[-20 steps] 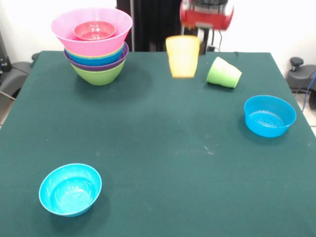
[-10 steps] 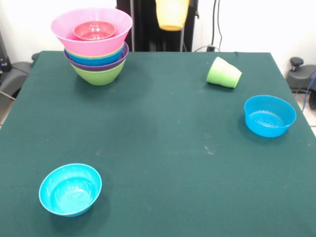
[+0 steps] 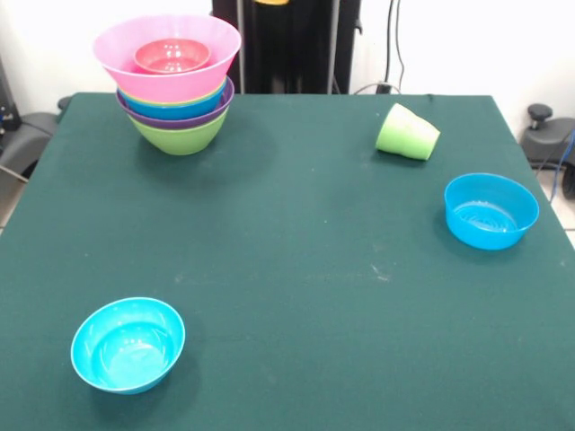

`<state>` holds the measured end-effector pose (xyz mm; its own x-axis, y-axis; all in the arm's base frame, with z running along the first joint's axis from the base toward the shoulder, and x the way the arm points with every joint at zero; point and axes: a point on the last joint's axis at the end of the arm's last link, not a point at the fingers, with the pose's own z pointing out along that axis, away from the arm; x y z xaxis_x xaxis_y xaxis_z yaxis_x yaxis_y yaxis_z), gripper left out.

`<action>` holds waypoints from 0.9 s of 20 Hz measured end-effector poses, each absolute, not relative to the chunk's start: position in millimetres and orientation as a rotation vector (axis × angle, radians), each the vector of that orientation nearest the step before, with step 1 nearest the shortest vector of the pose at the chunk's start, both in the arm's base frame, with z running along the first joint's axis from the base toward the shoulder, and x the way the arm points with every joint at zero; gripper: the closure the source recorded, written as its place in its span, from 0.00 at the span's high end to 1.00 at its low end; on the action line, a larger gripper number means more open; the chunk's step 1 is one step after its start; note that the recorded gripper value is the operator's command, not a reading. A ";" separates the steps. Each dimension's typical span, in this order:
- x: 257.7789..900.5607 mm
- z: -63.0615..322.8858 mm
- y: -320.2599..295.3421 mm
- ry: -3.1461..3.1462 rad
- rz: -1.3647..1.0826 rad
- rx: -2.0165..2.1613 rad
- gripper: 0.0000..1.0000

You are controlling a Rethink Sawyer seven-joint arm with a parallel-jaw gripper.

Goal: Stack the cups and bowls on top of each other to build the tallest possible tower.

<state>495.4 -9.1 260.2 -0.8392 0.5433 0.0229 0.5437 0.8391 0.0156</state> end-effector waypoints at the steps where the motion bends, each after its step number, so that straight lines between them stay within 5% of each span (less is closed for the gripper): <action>1: 492.0 260.1 -12.6 -2.988 -0.035 -0.901 0.00; 18: 432.3 239.0 -76.0 -2.822 -0.074 -1.132 0.00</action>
<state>432.3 -76.0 239.0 -0.7187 0.6865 0.1104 0.6913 0.7225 0.0077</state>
